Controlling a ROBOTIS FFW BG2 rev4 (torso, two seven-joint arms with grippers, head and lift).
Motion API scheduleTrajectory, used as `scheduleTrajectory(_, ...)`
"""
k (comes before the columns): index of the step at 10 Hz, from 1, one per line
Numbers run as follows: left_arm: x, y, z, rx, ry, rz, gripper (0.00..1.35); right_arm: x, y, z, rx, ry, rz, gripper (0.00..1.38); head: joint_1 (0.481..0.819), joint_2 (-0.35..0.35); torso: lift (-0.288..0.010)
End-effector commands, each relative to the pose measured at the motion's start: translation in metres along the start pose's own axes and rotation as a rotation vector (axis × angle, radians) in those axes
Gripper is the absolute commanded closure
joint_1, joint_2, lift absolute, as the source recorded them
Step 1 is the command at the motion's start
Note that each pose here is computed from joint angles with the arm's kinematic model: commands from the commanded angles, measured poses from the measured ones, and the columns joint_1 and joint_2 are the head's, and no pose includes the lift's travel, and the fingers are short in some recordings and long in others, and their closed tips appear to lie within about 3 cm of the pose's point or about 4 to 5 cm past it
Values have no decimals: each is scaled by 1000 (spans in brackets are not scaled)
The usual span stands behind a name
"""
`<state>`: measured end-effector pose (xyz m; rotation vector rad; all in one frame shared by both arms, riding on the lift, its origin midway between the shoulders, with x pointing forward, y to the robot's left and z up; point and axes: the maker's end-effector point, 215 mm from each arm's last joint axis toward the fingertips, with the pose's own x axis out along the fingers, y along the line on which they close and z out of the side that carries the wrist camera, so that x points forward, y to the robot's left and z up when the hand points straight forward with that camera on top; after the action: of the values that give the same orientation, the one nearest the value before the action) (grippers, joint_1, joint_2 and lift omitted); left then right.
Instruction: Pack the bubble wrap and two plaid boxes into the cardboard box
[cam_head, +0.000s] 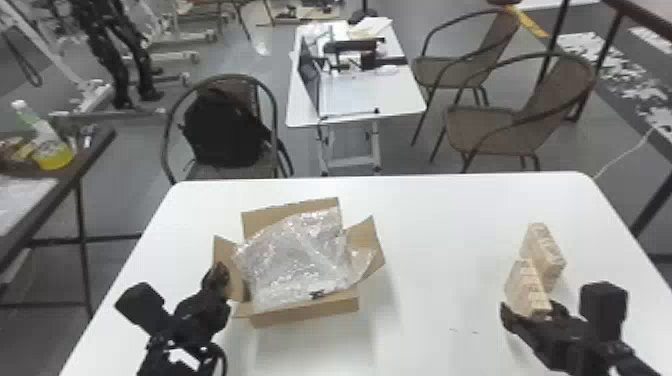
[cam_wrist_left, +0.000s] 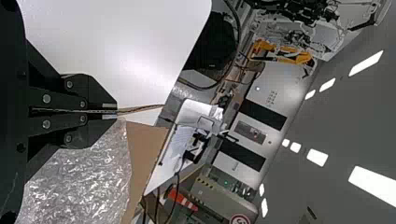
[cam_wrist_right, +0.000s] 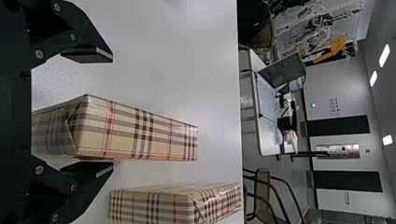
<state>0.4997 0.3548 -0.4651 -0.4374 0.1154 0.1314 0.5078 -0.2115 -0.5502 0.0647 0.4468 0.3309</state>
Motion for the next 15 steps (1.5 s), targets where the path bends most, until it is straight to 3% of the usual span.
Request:
scheduleTrajectory(1, 0, -2, 0, -6, -1, 0, 1214, 3, 0, 2, 4, 2, 0, 840, 695, 156, -14)
scheduleTrajectory(4, 0, 0, 0, -5, -1, 0, 1214, -3, 3, 3, 22, -8, 3, 888, 695, 156, -14)
scheduleTrajectory(6, -1, 0, -1, -5, 0, 1, 1214, -6, 23, 21, 20, -48, 42, 888, 695, 162, -14)
scheduleTrajectory(8, -1, 0, 0, -5, -2, 0, 1214, -6, 72, 84, 3, -162, 143, 889, 695, 179, -14)
scheduleTrajectory(10, 1, -2, -2, -4, 3, -3, 1214, -11, 125, 163, -77, -267, 249, 924, 695, 230, -14)
scheduleTrajectory(11, 1, -2, -2, -4, 4, -5, 1214, -13, 136, 178, -84, -284, 269, 1098, 695, 257, -14)
scheduleTrajectory(12, 1, -2, -2, -2, 4, -5, 1214, -13, 148, 188, -63, -306, 290, 1148, 695, 265, -14)
scheduleTrajectory(15, 4, -10, -6, -6, 13, -16, 1214, -2, 227, 226, -88, -355, 445, 1130, 695, 313, -14)
